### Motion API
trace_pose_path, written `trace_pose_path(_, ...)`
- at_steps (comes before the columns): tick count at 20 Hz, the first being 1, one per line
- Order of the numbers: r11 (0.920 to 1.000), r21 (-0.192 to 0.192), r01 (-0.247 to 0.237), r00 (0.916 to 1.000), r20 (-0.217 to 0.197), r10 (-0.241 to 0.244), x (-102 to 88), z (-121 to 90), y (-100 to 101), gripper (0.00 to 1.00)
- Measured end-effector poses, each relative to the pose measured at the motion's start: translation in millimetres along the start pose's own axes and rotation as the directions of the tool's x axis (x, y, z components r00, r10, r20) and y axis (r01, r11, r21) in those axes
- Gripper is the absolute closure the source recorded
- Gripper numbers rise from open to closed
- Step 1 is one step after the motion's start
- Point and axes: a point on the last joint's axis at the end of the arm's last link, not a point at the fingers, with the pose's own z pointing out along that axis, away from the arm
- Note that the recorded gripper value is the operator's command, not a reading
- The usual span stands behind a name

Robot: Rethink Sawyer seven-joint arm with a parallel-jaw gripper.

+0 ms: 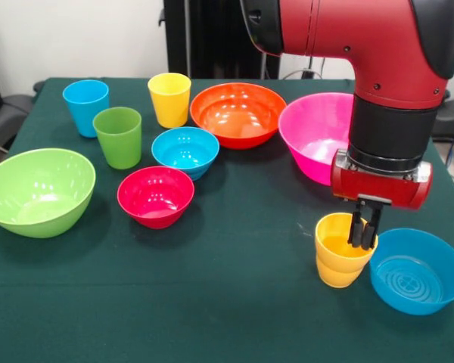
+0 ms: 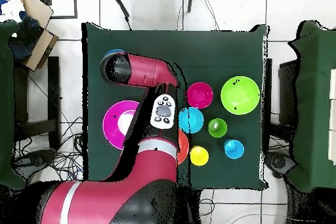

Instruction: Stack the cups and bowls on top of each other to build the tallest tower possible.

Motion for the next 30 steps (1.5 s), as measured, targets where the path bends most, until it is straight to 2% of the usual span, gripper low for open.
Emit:
trace_pose_path(16, 0.9999, 0.009, -0.008, 1.0, -0.006, 0.008, 1.2, 2.0, -3.1, 1.0)
trace_pose_path(18, 0.9996, 0.017, -0.025, 0.9997, -0.006, 0.025, 0.9, 3.0, -6.2, 1.0)
trace_pose_path(23, 0.9938, 0.036, -0.105, 0.9944, -0.005, 0.105, 1.1, 6.6, -13.4, 1.0)
trace_pose_path(24, 0.9935, 0.037, -0.108, 0.9941, -0.005, 0.108, 1.0, 6.6, -13.6, 1.0)
trace_pose_path(27, 0.987, 0.04, -0.156, 0.9878, 0.0, 0.156, -1.3, 5.2, -15.7, 1.0)
trace_pose_path(30, 0.9824, 0.05, -0.18, 0.9837, 0.009, 0.18, -3.6, 3.2, -19.8, 1.0)
